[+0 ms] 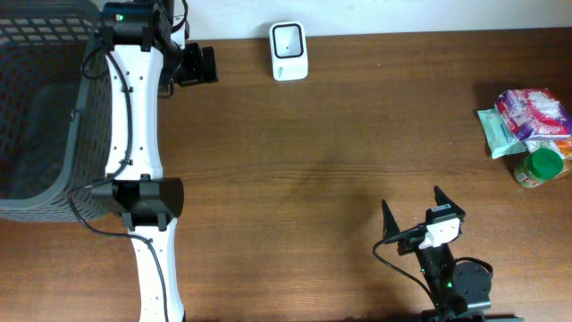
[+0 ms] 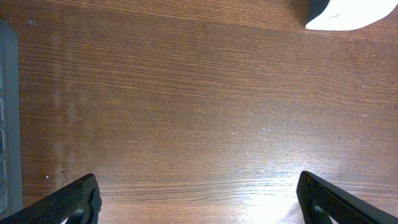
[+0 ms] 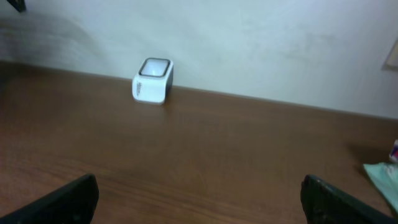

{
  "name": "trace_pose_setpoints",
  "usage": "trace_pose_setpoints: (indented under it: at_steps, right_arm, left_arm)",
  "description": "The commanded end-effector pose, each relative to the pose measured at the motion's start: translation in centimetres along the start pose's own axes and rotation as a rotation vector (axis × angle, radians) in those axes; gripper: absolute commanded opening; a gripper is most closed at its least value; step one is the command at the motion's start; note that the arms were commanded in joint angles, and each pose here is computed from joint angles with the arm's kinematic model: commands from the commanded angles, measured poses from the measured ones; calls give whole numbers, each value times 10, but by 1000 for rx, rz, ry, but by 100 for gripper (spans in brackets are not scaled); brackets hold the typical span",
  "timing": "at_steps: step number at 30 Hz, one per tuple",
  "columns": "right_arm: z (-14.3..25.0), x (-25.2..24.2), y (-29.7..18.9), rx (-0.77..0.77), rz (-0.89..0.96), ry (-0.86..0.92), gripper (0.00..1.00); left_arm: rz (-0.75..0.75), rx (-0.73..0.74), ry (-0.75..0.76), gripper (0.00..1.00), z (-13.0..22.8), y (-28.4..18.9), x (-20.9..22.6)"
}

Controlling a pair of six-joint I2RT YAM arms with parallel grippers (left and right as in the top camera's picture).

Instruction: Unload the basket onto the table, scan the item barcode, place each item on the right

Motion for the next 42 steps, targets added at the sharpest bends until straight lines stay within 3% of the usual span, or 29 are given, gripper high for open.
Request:
trace_pose_setpoints:
  at_steps: [1, 4, 12, 35, 39, 42]
  right_arm:
    - [3, -2, 0, 4, 19, -3, 99]
    - [5, -13, -1, 3, 143, 148, 99]
    - [5, -12, -1, 12, 130, 52, 99]
    - [4, -12, -1, 8, 126, 58, 99]
    - [4, -12, -1, 8, 126, 58, 99]
    - [4, -12, -1, 8, 126, 58, 99]
  left_arm:
    - [-2, -7, 2, 99, 1, -4, -1]
    - [-3, -7, 2, 99, 1, -4, -1]
    - [-2, -7, 1, 99, 1, -4, -1]
    - [12, -26, 6, 99, -2, -6, -4]
    - [10, 53, 75, 99, 21, 18, -27]
    - [42, -68, 169, 99, 43, 25, -47]
Point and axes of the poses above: each gripper's point midway between its finger pads, its own y axis out along the fingers, its own x axis along the line the jaws close on, z = x × y, the point moved 8 cm from there along -y, back along the fingers, and after that the axes turned 5 degrees about y, right-handed, at the moved point
